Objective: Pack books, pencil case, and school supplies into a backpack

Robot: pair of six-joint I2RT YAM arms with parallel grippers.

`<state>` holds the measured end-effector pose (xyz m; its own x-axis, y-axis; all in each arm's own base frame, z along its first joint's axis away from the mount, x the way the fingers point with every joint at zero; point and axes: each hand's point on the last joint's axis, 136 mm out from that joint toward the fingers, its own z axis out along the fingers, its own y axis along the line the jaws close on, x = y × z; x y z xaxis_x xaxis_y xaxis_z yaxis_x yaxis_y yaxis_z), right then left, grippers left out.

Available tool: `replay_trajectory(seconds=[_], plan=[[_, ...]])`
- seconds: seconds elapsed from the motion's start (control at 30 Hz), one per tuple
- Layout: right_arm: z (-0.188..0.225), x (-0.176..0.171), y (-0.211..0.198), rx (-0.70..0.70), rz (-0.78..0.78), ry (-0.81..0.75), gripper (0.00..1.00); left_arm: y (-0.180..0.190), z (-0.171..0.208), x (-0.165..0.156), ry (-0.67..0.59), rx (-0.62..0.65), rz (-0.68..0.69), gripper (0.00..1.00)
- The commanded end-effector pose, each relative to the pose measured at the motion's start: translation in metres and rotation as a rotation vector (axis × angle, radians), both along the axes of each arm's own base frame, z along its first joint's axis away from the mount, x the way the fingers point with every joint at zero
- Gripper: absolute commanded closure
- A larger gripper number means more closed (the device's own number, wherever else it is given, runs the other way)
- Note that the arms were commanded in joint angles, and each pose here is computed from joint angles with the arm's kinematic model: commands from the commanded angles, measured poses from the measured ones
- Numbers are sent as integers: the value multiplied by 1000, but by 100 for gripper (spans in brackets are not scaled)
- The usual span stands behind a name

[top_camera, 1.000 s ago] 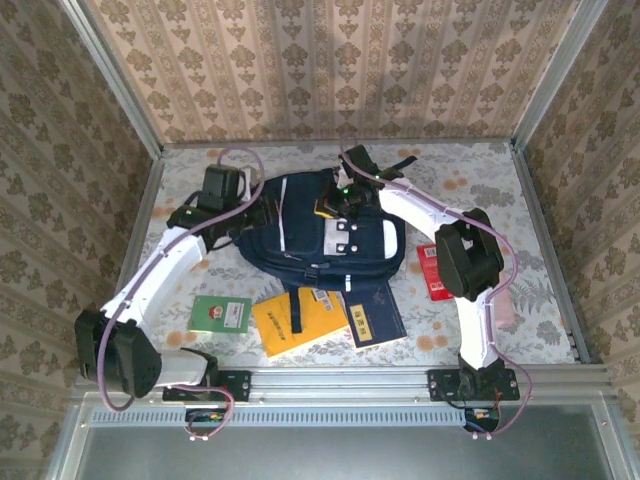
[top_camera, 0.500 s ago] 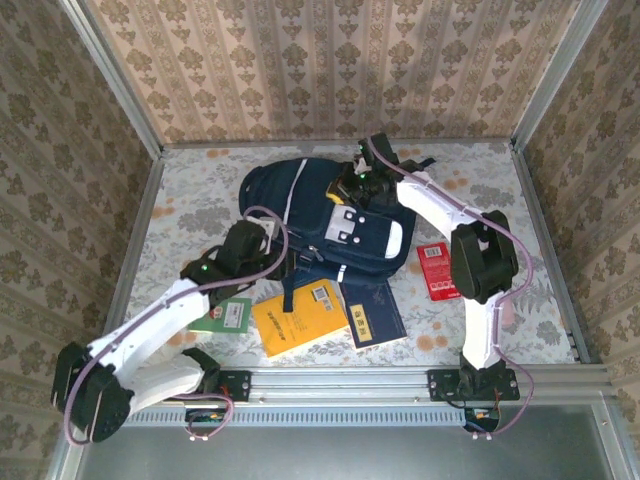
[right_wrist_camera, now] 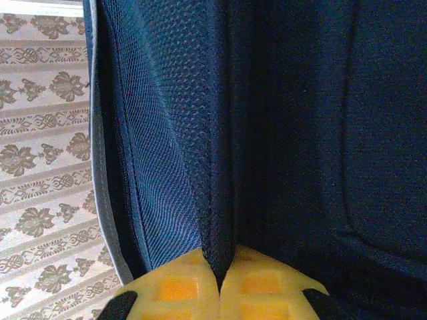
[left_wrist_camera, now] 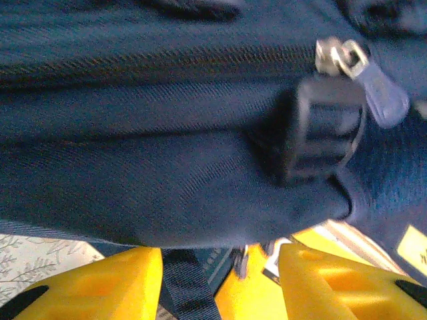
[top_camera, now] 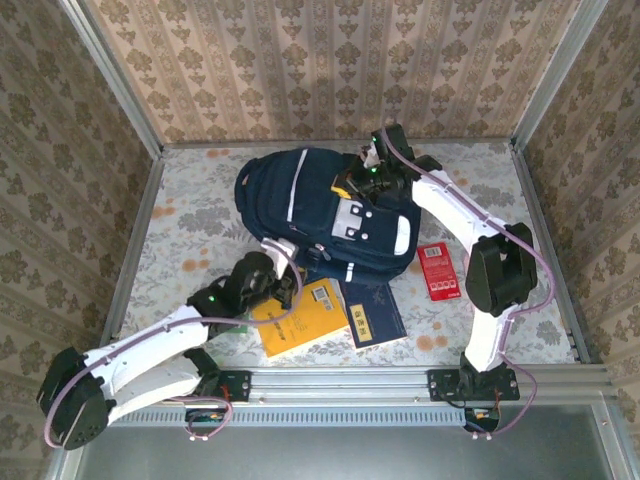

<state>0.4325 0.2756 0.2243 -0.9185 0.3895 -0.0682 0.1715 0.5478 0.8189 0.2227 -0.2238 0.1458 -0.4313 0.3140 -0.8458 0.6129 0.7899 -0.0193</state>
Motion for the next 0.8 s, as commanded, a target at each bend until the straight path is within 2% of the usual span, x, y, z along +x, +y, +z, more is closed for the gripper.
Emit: replay_trajectory(seconds=[0.0, 0.27, 0.53, 0.67, 0.77], plan=[[76, -9, 4, 138, 52, -168, 100, 2, 17, 8, -133, 8, 19, 52], [77, -10, -2, 151, 38, -173, 100, 10, 8, -4, -140, -68, 20, 58], [76, -11, -2, 161, 37, -174, 100, 18, -5, -14, -159, -87, -5, 69], [77, -11, -3, 165, 38, -176, 100, 17, -8, -15, -173, -88, -21, 68], [78, -11, -2, 169, 41, -177, 100, 16, -11, -14, -172, -83, -21, 63]])
